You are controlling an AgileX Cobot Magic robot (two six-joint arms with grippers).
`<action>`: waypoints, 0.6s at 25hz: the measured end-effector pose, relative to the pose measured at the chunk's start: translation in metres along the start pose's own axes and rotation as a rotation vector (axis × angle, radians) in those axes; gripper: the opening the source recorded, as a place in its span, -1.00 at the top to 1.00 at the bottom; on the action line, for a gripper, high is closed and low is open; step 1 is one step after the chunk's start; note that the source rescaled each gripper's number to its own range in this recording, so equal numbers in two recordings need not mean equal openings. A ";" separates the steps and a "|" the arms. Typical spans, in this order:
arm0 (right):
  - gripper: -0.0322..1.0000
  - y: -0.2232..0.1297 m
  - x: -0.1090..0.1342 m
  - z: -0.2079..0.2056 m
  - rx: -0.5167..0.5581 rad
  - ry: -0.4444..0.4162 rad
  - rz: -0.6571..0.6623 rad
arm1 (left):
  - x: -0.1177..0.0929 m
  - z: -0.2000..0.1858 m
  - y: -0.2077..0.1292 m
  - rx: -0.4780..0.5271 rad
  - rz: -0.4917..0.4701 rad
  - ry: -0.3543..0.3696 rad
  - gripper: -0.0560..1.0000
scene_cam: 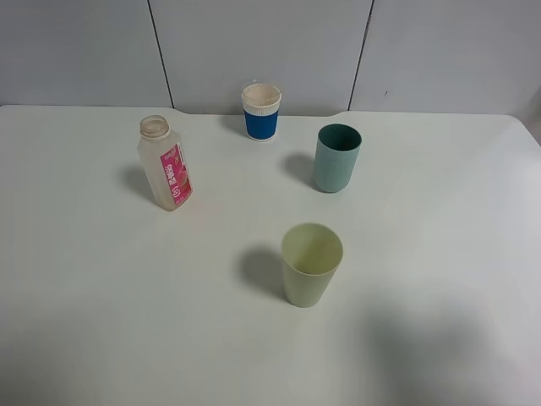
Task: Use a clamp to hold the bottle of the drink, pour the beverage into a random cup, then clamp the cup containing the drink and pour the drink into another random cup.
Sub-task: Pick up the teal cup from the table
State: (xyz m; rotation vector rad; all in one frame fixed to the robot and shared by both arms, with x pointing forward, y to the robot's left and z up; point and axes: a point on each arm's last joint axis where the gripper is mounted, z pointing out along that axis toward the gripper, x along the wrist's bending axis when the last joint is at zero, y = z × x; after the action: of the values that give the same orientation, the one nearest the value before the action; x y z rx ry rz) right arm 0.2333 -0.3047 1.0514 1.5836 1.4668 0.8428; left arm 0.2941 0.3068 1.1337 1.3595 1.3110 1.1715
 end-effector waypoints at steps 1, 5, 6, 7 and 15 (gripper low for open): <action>-1.00 0.000 0.000 0.000 0.000 0.000 0.000 | 0.002 -0.007 0.005 0.000 -0.004 0.008 -1.00; -1.00 0.000 0.000 0.000 0.000 0.000 0.000 | 0.008 -0.028 0.018 0.073 -0.023 0.041 -1.00; -1.00 0.000 0.000 0.000 0.000 0.000 0.000 | 0.009 -0.033 0.019 0.094 -0.027 0.048 -1.00; -1.00 0.000 0.000 0.000 0.000 0.000 0.000 | 0.010 -0.036 0.019 0.110 -0.033 0.050 -1.00; -1.00 0.000 0.000 0.000 0.000 0.000 0.000 | 0.012 -0.069 0.005 0.109 -0.085 0.138 -1.00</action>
State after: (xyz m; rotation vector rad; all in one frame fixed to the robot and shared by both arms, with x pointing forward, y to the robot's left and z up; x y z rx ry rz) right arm 0.2333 -0.3047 1.0514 1.5836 1.4668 0.8428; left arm 0.2266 0.3180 1.1504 1.3050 1.5362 1.1673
